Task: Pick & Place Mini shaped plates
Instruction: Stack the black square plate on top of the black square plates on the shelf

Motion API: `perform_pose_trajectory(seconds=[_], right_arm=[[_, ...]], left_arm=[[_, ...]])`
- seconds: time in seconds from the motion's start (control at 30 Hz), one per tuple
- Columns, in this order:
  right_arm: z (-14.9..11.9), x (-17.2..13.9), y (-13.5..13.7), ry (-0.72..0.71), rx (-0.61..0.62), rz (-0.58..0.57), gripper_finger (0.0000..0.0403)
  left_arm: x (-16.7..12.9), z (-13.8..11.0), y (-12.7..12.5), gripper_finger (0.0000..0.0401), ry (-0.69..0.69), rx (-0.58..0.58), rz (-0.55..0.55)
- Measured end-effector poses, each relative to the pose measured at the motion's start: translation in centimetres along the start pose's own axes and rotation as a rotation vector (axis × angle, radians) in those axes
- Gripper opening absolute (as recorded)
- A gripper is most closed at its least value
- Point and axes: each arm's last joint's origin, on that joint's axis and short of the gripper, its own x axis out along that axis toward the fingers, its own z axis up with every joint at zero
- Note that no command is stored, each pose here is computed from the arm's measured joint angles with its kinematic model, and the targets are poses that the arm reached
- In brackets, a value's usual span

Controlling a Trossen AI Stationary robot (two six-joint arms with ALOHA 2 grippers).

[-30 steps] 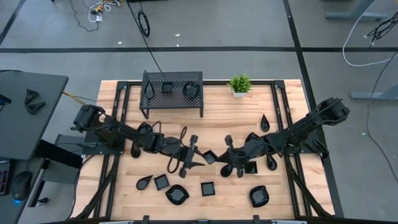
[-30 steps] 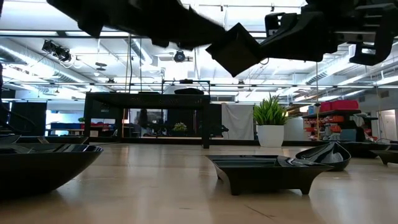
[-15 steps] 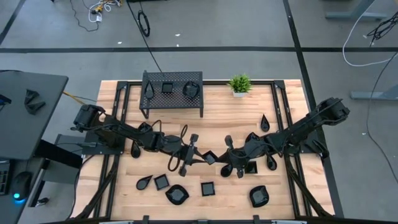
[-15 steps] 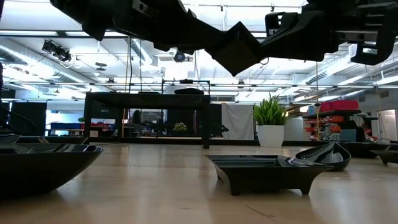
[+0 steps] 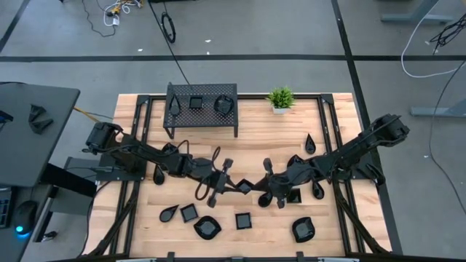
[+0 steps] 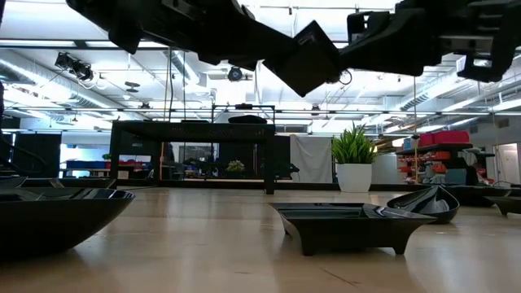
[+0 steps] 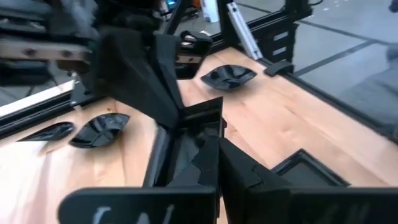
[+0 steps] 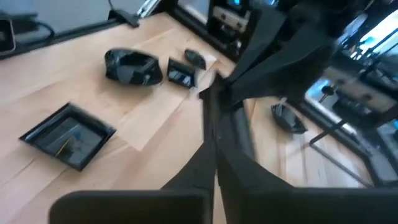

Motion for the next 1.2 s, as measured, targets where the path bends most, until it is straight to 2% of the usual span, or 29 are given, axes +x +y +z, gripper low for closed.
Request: perform_pose_trajectory(seconds=[0.13, 0.37, 0.5, 0.7, 0.83, 0.93, 1.1, 1.2], right_arm=[[0.6, 0.0, -0.3, -0.061, 0.004, -0.03, 0.0054], [1.5, -0.2, -0.6, -0.182, 0.059, -0.006, 0.0126], [2.0, -0.3, -0.7, -0.22, 0.142, -0.025, 0.0156], [1.6, -0.2, -0.5, -0.176, 0.31, -0.012, 0.0164], [1.5, -0.2, -0.5, -0.168, 0.358, -0.005, 0.0151], [1.6, -0.2, -0.5, -0.178, 0.362, -0.008, 0.0139], [1.7, -0.2, -0.5, -0.189, 0.331, -0.01, 0.0119], [1.7, -0.2, -0.5, -0.189, 0.329, -0.01, 0.0109]], left_arm=[[0.0, -0.1, -0.2, 0.0005, 0.002, -0.018, -0.037], [0.0, -0.4, -0.4, 0.0004, 0.038, -0.072, -0.052], [-0.7, -0.4, -1.0, 0.0003, 0.17, -0.09, 0.079], [-4.1, 4.7, -0.6, 0.0002, 0.421, -0.085, 0.257], [-7.7, 7.8, 1.1, 0.0002, 0.627, -0.033, 0.422], [-10.4, 8.8, 3.2, 0.0002, 0.724, 0.011, 0.511], [-14.5, 7.7, 7.4, 0.0001, 0.843, 0.164, 0.566], [-16.3, 5.9, 10.2, 0.0001, 0.911, 0.18, 0.566]])
